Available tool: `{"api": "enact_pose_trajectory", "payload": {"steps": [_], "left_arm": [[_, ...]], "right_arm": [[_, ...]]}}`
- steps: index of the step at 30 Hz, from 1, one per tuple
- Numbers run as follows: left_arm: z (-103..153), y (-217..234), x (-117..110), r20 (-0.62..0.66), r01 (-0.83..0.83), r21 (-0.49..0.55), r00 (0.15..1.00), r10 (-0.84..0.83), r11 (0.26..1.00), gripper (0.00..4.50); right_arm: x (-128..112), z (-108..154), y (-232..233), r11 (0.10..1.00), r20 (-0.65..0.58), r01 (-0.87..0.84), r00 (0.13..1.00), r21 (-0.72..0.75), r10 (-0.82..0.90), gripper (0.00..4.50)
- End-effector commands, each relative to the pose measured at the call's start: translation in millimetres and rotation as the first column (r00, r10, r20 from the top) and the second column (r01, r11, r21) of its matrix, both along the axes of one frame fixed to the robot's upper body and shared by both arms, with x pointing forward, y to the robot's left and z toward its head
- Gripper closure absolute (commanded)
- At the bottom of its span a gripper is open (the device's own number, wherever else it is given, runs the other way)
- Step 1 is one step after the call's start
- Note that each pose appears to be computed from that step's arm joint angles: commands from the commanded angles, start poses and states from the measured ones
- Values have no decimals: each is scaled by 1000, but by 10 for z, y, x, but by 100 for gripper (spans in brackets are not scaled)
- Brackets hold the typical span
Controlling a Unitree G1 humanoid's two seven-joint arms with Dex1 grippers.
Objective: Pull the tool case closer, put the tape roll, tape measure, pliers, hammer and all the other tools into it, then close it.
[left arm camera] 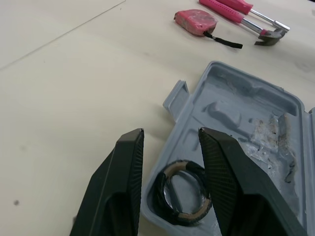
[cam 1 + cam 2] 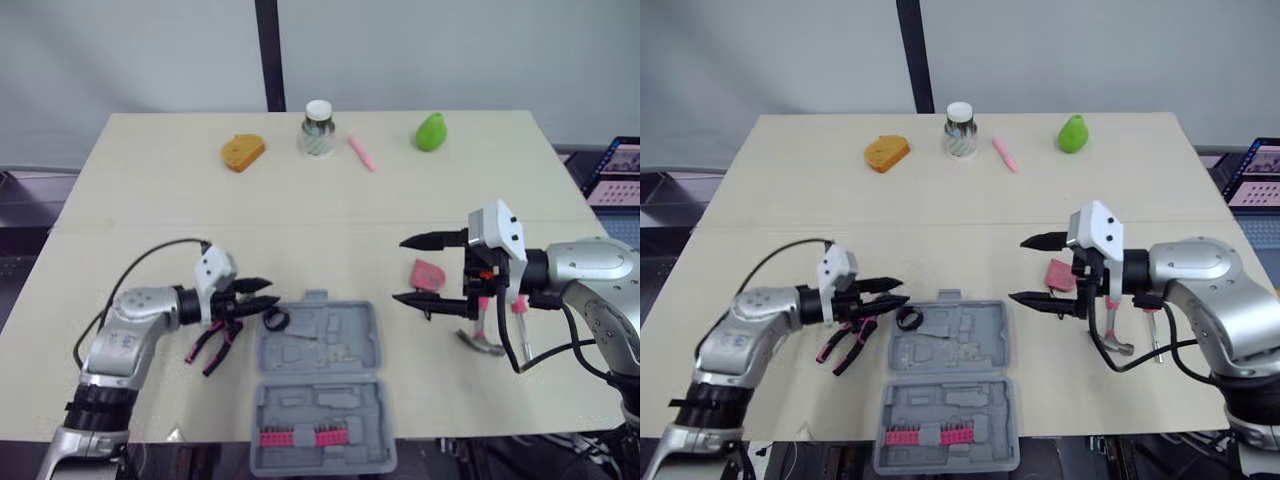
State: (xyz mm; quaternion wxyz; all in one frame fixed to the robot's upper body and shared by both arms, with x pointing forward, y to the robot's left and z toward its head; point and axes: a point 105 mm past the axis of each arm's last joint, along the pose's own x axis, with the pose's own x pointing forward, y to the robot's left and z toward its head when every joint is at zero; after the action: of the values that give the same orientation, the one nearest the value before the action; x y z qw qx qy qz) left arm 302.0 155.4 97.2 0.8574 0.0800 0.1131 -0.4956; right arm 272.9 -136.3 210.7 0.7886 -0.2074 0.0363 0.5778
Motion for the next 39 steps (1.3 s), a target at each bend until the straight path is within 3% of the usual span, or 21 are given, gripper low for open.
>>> {"api": "enact_pose_trajectory", "payload": {"steps": [1,7,10,26,39], "left_arm": [[53,8,-9,59,-13,-37,998,15,999,262],[-33,-29,-39,58,-22,-51,998,25,998,262],[-92,-49,-64,48,-21,-37,999,23,999,347],[-210,-210,-46,68,0,-42,998,3,999,347],[-345,-176,-51,81,3,21,997,-5,1000,347]], "right_arm": [[-5,120,-6,1000,43,-22,999,1,22,0],[9,140,0,999,43,-33,999,-5,33,0],[8,133,2,999,39,-37,999,-8,37,0],[3,132,20,999,31,-49,998,-12,50,0],[-13,140,20,999,28,-46,999,-15,46,0]]}}
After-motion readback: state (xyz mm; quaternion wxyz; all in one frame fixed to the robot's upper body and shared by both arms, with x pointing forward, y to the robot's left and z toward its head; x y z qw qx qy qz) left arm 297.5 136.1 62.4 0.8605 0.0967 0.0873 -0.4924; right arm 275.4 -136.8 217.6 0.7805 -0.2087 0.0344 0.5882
